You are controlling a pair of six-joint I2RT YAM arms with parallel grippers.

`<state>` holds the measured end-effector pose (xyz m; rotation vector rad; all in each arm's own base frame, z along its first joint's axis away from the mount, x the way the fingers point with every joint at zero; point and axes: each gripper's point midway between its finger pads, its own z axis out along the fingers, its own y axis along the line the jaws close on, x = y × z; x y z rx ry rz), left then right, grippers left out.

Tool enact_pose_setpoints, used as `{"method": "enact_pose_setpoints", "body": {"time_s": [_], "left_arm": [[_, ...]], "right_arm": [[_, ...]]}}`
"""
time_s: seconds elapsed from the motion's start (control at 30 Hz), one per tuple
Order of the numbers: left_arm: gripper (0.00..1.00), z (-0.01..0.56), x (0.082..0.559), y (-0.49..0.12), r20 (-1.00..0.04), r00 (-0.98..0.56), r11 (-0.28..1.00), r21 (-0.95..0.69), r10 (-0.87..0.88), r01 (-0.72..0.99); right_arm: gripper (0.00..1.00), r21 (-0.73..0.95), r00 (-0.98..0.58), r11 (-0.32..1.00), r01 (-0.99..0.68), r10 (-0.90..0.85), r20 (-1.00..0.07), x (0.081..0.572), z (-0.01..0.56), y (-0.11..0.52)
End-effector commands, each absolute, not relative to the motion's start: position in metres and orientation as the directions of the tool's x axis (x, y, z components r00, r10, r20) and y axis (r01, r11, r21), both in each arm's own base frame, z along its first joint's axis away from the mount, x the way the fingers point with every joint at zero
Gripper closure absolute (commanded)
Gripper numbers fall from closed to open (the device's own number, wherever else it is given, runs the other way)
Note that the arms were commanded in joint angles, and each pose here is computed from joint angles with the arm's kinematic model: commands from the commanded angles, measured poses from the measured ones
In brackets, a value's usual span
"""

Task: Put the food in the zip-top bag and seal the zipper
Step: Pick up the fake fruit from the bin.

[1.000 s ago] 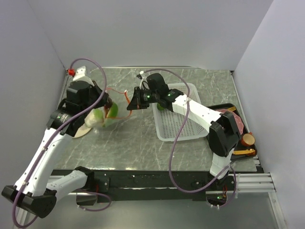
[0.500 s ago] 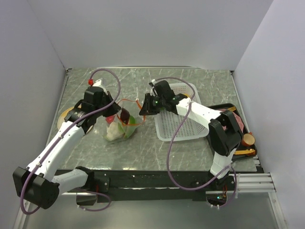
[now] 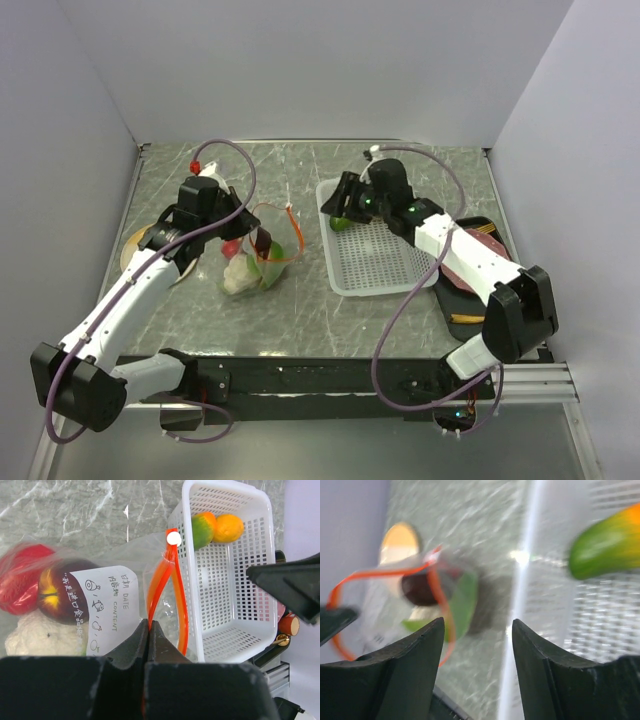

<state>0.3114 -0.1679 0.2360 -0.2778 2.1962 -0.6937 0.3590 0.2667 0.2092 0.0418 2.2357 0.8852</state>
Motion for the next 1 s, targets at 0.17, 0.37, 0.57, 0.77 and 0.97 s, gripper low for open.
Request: {"method": "enact_pose_setpoints", "body": {"time_s": [0.17, 0.37, 0.57, 0.77, 0.97], "left_arm": [[0.99, 0.278, 0.314, -0.176, -0.681, -0.594, 0.787, -0.605, -0.429, 0.125], [0.99, 0.282, 0.314, -0.177, -0.679, -0.582, 0.773, -0.621, -0.448, 0.13], [0.99, 0.279, 0.317, -0.173, -0.692, -0.588, 0.803, -0.584, -0.418, 0.116], [0.99, 0.28, 0.318, -0.175, -0.689, -0.59, 0.797, -0.591, -0.421, 0.121], [0.99, 0.28, 0.318, -0.174, -0.693, -0.585, 0.8, -0.588, -0.422, 0.119]], "right_arm": [[0.21, 0.466, -0.765, 0.884, 0.033, 0.323, -0.558, 0.397, 0.148, 0.21], [0.21, 0.614, -0.745, 0.784, 0.086, 0.46, -0.483, 0.414, 0.136, 0.213], [0.19, 0.573, -0.762, 0.807, 0.142, 0.459, -0.457, 0.435, 0.111, 0.208], [0.19, 0.571, -0.759, 0.806, 0.155, 0.467, -0.453, 0.452, 0.103, 0.206], [0.19, 0.586, -0.756, 0.797, 0.148, 0.473, -0.452, 0.466, 0.106, 0.208]]}}
